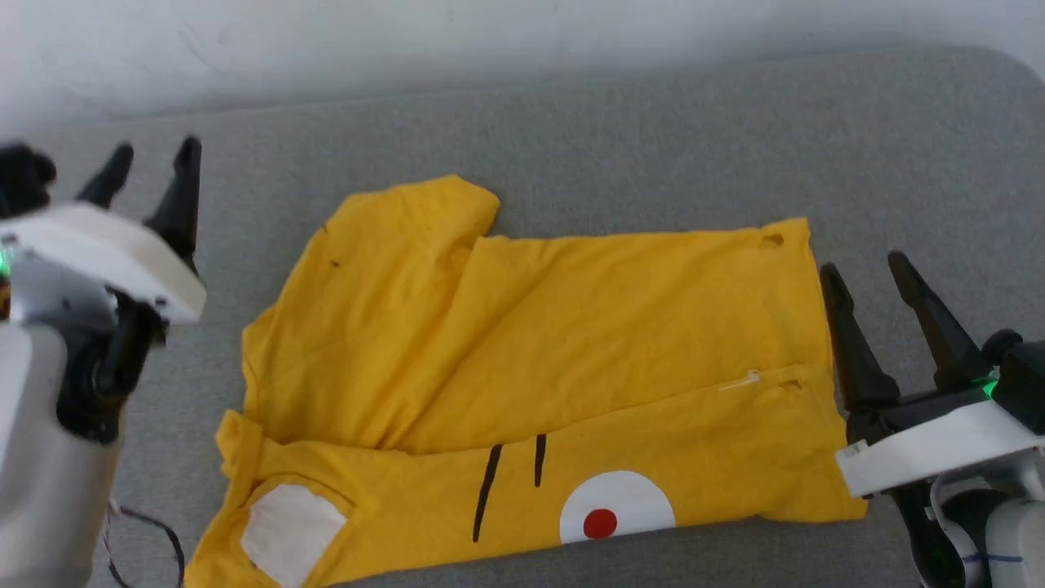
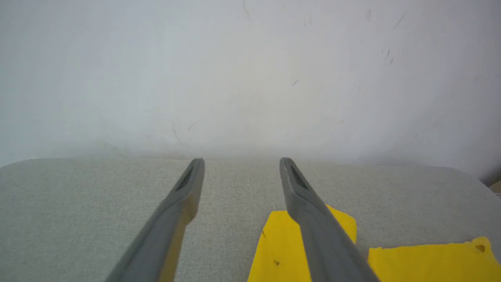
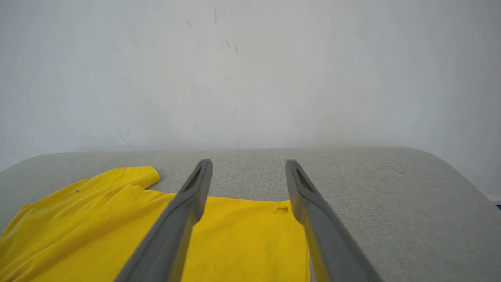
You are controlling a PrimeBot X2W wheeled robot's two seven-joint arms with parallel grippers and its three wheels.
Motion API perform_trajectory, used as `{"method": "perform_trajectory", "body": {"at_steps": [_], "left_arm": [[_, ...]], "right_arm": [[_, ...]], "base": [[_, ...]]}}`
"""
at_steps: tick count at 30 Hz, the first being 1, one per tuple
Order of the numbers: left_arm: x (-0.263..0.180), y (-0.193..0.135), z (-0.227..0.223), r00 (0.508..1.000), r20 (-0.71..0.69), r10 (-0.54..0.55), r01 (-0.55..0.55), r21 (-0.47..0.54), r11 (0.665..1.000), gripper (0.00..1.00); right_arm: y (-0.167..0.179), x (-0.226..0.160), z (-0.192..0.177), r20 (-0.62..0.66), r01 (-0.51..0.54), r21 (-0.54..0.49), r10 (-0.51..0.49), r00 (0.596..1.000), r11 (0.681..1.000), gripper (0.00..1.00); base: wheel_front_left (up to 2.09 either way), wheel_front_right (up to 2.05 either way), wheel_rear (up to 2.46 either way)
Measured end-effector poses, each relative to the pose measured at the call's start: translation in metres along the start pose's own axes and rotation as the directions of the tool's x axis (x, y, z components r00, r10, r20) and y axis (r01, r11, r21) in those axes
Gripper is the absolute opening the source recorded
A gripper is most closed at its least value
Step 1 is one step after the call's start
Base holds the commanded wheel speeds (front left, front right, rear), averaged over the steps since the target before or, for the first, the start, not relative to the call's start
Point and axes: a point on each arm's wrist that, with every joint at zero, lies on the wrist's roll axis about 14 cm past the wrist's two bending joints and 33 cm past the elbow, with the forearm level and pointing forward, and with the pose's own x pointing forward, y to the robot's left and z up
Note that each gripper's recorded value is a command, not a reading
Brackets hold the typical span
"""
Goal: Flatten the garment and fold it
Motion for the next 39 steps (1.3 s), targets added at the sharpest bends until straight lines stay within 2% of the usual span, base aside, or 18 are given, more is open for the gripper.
{"method": "perform_trajectory", "body": {"at_steps": [4, 10, 15, 20, 23, 27, 29, 30, 34, 37, 39], "left_arm": [[0.044, -0.014, -0.009, 0.997, -0.05, -0.06, 0.06, 0.011, 0.998, 1.0], [0.091, -0.038, -0.062, 0.947, -0.277, -0.166, 0.181, 0.03, 0.983, 1.0], [0.106, -0.057, -0.114, 0.85, -0.477, -0.221, 0.263, 0.023, 0.964, 1.0], [0.112, -0.07, -0.15, 0.763, -0.601, -0.239, 0.318, 0.028, 0.948, 1.0], [0.112, -0.069, -0.173, 0.696, -0.685, -0.216, 0.335, 0.043, 0.941, 1.0], [0.112, -0.068, -0.183, 0.595, -0.785, -0.175, 0.361, 0.066, 0.93, 0.99], [0.111, -0.07, -0.184, 0.551, -0.817, -0.168, 0.37, 0.059, 0.927, 0.13], [0.109, -0.071, -0.185, 0.527, -0.832, -0.172, 0.369, 0.041, 0.928, 0.0], [0.098, -0.073, -0.186, 0.462, -0.869, -0.176, 0.386, 0.018, 0.922, 0.0], [0.095, -0.074, -0.184, 0.468, -0.865, -0.179, 0.398, 0.026, 0.917, 0.0], [0.095, -0.073, -0.181, 0.498, -0.847, -0.183, 0.4, 0.037, 0.916, 0.0]], "right_arm": [[-0.002, 0.011, -0.012, -0.028, 0.016, 0.007, -0.016, 0.999, 1.0, 1.0], [-0.009, 0.017, -0.034, -0.08, 0.045, 0.013, -0.044, 0.996, 0.999, 1.0], [-0.019, 0.012, -0.042, -0.103, 0.08, 0.001, -0.079, 0.992, 0.997, 1.0], [-0.027, 0.011, -0.047, -0.113, 0.104, -0.008, -0.104, 0.988, 0.995, 1.0], [-0.029, 0.014, -0.047, -0.104, 0.11, -0.012, -0.11, 0.988, 0.994, 1.0], [-0.035, 0.01, -0.049, -0.105, 0.133, -0.016, -0.134, 0.985, 0.991, 1.0], [-0.041, 0.007, -0.05, -0.11, 0.152, -0.02, -0.153, 0.982, 0.988, 1.0], [-0.044, 0.006, -0.05, -0.11, 0.162, -0.019, -0.163, 0.98, 0.987, 1.0], [-0.051, 0.004, -0.051, -0.113, 0.185, -0.014, -0.185, 0.976, 0.983, 1.0], [-0.054, 0.007, -0.051, -0.113, 0.189, 0.001, -0.188, 0.976, 0.982, 1.0], [-0.054, 0.012, -0.054, -0.13, 0.181, 0.016, -0.178, 0.975, 0.983, 1.0]], "base": [[0.0, 0.0, 0.0], [0.0, 0.0, 0.0], [0.0, 0.0, 0.0], [0.0, 0.0, 0.0], [0.0, 0.0, 0.0], [0.0, 0.0, 0.0], [0.0, 0.0, 0.0], [0.0, 0.0, 0.0], [0.0, 0.0, 0.0], [0.0, 0.0, 0.0], [0.0, 0.0, 0.0]]}}
